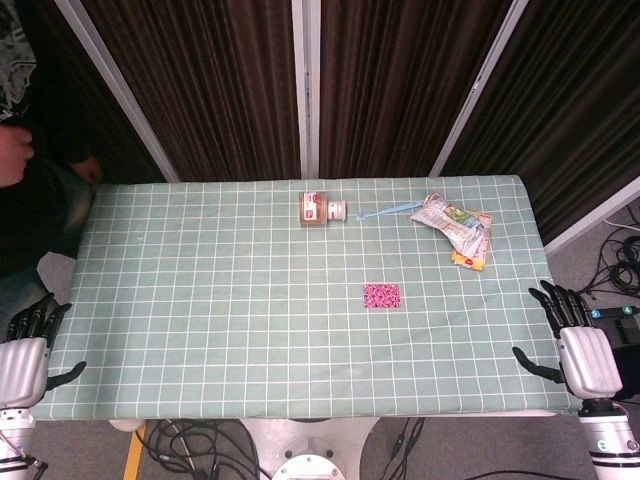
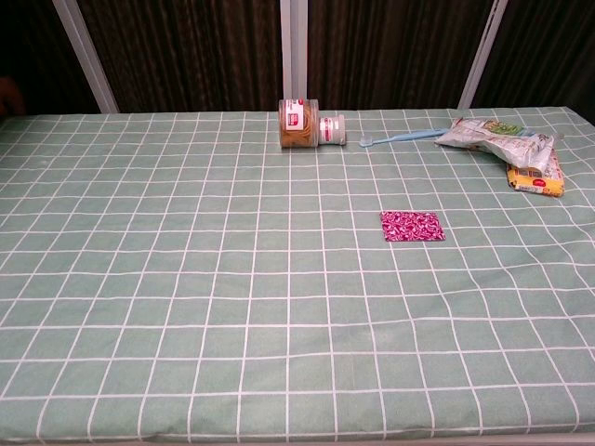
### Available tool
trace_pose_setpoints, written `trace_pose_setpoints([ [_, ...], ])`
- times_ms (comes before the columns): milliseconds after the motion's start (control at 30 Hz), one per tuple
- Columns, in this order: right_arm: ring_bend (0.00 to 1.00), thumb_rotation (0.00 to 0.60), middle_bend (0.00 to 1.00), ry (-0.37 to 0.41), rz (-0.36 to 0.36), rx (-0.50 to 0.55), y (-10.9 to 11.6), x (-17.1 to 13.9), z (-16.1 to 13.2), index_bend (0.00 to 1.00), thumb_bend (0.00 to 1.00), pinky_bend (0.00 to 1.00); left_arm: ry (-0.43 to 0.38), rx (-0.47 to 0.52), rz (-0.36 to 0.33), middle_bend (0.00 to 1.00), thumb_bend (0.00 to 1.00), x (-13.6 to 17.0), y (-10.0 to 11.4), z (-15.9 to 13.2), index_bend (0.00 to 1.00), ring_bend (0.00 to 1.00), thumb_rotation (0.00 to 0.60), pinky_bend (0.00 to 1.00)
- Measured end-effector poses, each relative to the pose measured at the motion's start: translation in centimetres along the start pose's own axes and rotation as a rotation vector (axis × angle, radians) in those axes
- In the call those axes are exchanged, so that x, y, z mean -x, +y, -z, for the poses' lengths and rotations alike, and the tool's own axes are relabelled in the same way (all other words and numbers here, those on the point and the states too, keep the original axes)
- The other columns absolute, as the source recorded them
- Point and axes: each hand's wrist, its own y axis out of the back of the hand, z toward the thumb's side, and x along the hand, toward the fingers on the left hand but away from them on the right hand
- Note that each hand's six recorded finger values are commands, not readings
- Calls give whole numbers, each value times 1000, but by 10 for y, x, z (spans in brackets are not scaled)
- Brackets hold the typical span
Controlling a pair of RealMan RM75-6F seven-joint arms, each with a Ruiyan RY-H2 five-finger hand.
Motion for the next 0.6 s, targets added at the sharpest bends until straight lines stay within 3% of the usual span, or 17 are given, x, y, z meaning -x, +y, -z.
trace_pose_setpoints([
  [233, 0, 530, 40, 41, 33, 4, 6, 2, -6, 104, 149, 0, 8, -9, -24, 146, 173, 1, 3, 0, 225, 106, 600, 126],
  [600, 0, 523, 40, 72, 11, 15, 0, 6, -16, 104, 147, 0, 23, -14, -24, 146, 173, 5, 3, 3, 225, 106, 600, 126],
])
